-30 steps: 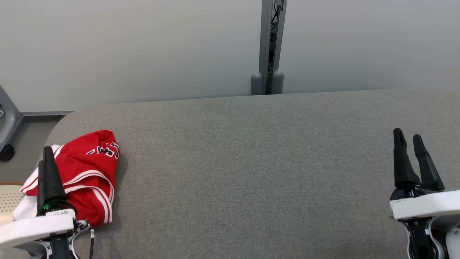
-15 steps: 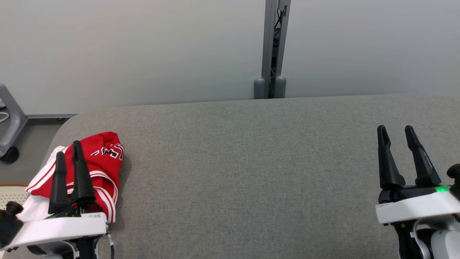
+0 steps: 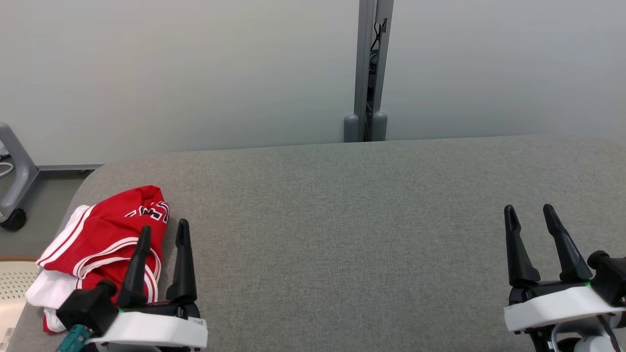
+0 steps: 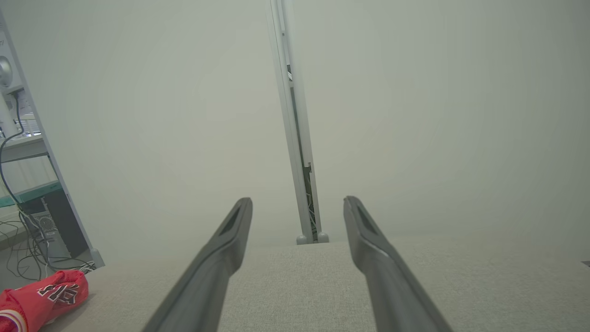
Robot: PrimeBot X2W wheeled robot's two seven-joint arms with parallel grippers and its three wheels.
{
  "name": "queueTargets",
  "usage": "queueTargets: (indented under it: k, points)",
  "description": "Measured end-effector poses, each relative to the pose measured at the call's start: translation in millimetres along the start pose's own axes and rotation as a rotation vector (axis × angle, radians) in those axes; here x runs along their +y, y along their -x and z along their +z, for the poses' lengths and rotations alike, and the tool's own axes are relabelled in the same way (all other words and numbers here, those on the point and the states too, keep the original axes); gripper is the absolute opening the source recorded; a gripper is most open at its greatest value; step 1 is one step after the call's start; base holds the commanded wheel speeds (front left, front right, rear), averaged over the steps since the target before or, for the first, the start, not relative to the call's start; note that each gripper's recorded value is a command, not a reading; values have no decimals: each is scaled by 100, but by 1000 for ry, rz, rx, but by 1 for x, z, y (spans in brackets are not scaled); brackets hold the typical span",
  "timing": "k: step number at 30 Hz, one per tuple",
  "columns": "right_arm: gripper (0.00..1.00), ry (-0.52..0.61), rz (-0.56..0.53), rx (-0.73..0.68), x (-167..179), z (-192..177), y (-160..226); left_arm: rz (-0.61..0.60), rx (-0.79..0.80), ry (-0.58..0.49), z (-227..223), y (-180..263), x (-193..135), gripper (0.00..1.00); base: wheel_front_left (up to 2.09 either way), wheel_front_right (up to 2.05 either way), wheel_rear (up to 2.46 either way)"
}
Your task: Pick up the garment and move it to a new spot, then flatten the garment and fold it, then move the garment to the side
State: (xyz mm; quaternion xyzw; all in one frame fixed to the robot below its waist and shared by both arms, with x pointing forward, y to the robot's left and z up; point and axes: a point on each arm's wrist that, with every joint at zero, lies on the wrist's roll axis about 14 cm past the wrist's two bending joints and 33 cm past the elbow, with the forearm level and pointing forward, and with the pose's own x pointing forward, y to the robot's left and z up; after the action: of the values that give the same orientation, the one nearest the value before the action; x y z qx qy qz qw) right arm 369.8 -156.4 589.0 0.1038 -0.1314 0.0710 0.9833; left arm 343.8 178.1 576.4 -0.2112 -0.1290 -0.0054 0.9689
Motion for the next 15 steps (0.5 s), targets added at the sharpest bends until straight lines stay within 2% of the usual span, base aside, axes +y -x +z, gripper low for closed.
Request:
queueTargets:
  k: [6, 15]
  points:
    - [100, -38, 6, 38, 5, -16, 8, -24, 54, -87, -19, 9, -5, 100, 0, 0, 0]
    - [100, 28, 14, 72, 5, -29, 13, -6, 120, -184, -42, 21, 1, 100, 0, 0, 0]
